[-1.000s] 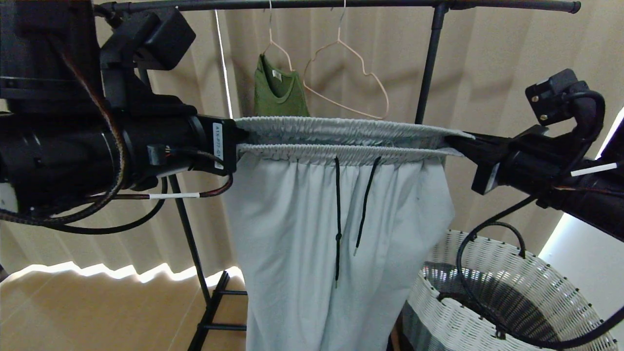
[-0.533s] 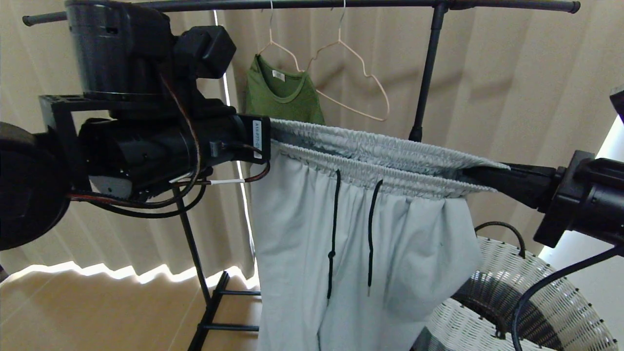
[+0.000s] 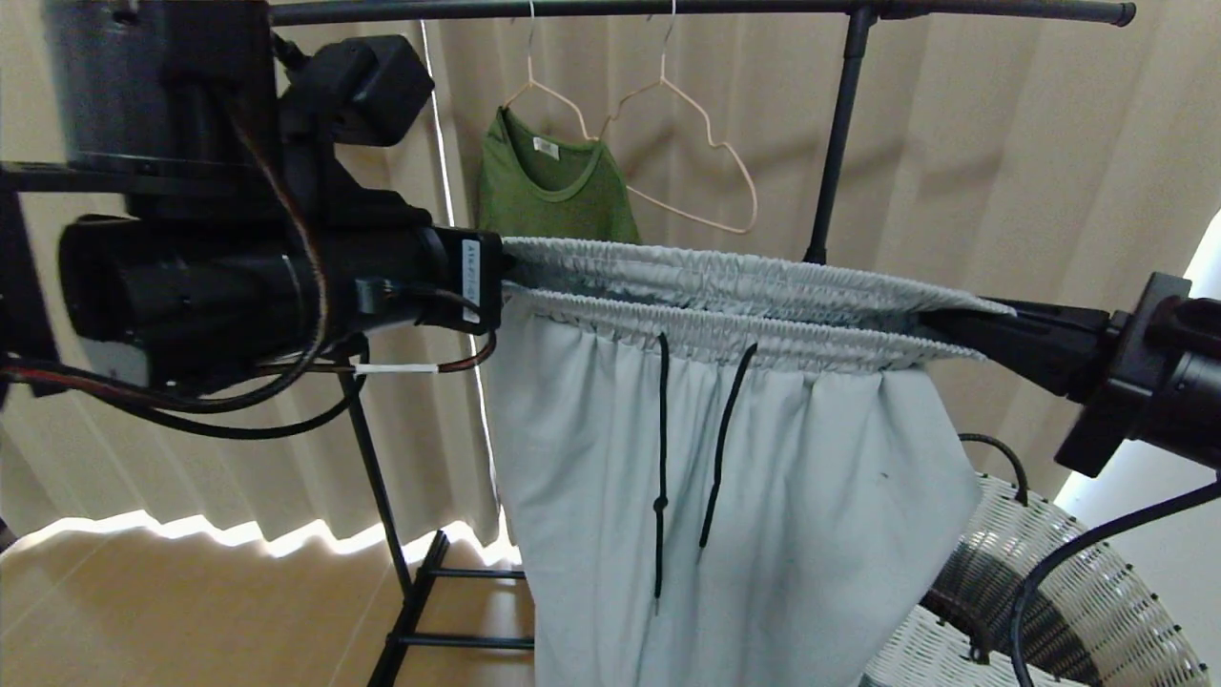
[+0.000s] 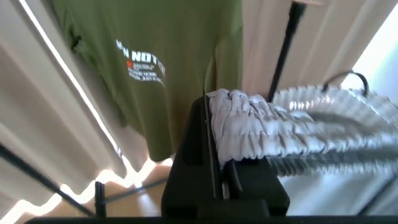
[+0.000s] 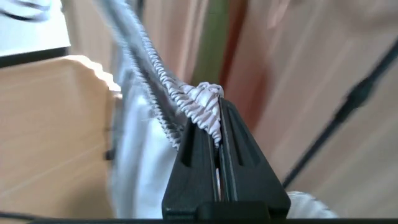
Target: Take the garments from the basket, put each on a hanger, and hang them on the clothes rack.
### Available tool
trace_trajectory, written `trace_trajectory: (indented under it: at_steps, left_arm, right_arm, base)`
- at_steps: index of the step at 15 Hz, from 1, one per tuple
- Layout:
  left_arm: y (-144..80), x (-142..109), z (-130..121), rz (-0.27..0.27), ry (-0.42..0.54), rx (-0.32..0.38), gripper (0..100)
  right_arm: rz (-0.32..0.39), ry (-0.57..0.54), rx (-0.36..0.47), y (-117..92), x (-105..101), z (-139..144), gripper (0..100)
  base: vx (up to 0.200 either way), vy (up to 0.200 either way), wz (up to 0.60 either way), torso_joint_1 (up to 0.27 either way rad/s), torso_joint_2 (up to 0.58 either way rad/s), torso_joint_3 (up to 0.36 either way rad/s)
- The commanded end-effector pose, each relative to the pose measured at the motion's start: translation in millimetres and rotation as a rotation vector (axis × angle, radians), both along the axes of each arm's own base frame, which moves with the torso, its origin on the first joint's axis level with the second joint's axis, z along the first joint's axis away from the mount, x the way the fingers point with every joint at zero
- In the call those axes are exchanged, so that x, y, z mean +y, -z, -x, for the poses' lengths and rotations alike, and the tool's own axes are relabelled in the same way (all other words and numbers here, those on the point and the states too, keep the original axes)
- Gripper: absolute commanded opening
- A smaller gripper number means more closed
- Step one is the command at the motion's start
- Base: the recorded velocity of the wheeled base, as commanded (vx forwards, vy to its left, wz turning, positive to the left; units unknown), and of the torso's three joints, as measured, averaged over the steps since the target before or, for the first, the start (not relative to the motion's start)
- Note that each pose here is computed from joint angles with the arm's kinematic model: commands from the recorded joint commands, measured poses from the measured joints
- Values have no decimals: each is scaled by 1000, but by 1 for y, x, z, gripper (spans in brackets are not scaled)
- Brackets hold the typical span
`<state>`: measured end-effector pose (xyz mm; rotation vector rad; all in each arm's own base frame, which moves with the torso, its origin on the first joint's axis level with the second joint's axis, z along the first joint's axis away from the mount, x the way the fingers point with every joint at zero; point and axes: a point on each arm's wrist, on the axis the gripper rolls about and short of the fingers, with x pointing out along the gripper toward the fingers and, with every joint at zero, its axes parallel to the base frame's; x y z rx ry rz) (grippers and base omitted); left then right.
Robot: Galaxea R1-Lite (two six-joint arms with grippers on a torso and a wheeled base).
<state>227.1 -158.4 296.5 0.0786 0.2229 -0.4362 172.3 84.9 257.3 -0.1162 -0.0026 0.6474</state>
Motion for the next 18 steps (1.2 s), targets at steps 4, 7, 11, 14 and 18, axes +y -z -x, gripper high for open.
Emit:
trace_trajectory:
  at_steps: [4, 7, 11, 14, 18]
  left_arm:
    - [-44, 52, 80, 64, 190, -27, 0]
    - [-46, 63, 99, 81, 273, -23, 0]
    - [-28, 63, 101, 55, 282, 28, 0]
    - [-24, 61, 97, 42, 276, 34, 0]
    - [-23, 53, 35, -168, 2, -137, 0]
  right_arm:
    - [-26, 49, -73, -3, 16, -66, 0]
    - [-41, 45, -104, -1, 30, -100, 0]
    - [-36, 46, -91, 4, 35, -112, 0]
    - [-32, 49, -87, 5, 34, -110, 0]
    - [-41, 126, -118, -18, 11, -100, 0]
  base:
    - [0, 0, 0, 0, 0, 0]
    - [0, 0, 0, 0, 0, 0]
    - [0, 0, 0, 0, 0, 0]
    - [0, 0, 0, 0, 0, 0]
    - [0, 0, 0, 0, 0, 0]
